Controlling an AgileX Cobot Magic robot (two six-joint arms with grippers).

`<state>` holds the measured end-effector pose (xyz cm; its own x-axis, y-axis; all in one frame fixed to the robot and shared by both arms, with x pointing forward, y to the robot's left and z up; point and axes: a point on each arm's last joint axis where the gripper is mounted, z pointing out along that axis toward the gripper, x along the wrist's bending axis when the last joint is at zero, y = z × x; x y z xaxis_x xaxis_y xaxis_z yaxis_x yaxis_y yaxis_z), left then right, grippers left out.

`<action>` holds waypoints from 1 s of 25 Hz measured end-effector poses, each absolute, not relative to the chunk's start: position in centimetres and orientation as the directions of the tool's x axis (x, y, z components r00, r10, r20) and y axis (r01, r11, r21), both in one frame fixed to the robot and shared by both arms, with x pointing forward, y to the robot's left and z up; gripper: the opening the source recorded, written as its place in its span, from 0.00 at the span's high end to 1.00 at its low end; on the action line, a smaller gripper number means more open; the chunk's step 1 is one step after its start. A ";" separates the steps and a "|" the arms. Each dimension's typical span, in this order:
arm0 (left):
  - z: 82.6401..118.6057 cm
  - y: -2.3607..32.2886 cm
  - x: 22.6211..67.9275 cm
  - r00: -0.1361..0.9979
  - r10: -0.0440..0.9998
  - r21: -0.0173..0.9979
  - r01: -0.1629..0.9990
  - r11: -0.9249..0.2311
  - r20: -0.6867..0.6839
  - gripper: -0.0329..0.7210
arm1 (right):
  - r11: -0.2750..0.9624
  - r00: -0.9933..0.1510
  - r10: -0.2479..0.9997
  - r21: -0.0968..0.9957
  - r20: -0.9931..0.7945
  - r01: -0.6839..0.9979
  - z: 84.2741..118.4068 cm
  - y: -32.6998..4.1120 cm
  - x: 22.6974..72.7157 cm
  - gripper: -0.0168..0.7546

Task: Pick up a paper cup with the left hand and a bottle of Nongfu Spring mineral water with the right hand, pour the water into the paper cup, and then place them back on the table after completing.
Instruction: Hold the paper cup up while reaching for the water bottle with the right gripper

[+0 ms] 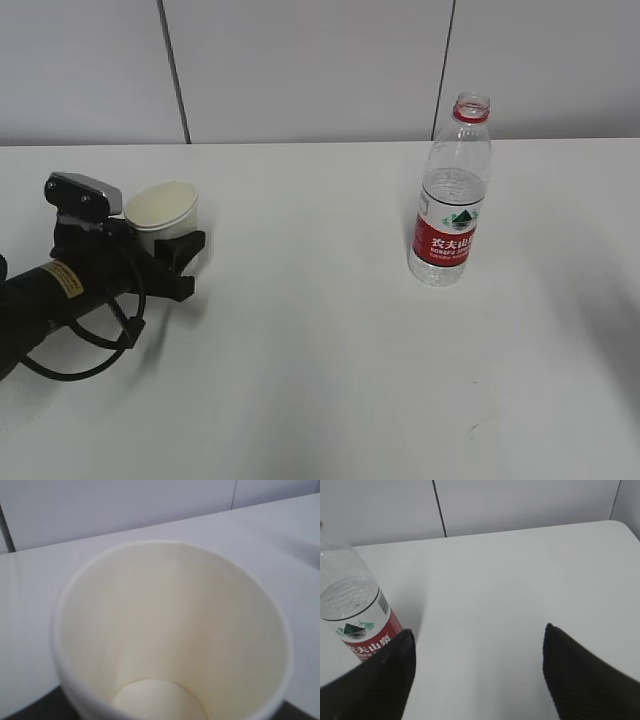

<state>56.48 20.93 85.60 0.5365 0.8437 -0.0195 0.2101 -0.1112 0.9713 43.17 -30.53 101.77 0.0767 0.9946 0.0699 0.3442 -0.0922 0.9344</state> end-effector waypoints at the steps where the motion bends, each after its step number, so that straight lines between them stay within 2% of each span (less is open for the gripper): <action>1: 85.7 20.9 56.5 0.537 0.844 0.972 0.207 -0.111 -0.018 0.47 | -0.098 0.079 0.994 0.933 0.075 0.347 101.5 -30.5 43.5 0.22; 4: 85.8 20.9 56.5 0.537 0.844 0.972 0.206 -0.110 -0.018 0.47 | -0.088 0.057 0.996 0.937 0.072 0.337 100.9 -30.4 44.4 0.22; 8: 85.8 20.9 56.5 0.537 0.844 0.972 0.206 -0.110 -0.018 0.47 | -0.015 -0.062 0.997 0.955 0.035 0.298 100.3 -29.5 45.6 0.22; 14: 85.8 20.9 56.5 0.537 0.844 0.972 0.206 -0.110 -0.018 0.47 | 0.025 -0.217 0.976 0.963 0.035 0.267 98.3 -28.2 47.4 0.22; 25: 85.8 21.0 56.5 0.533 0.846 0.972 0.206 -0.108 -0.019 0.47 | -0.038 -0.344 0.930 0.967 0.126 0.251 93.6 -27.0 50.5 0.22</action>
<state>56.52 20.96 85.76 0.5326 0.8462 -0.0186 0.2062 -0.1084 0.9725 50.45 -26.97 93.65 -0.3444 0.9303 0.1260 0.2515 -0.0379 0.9671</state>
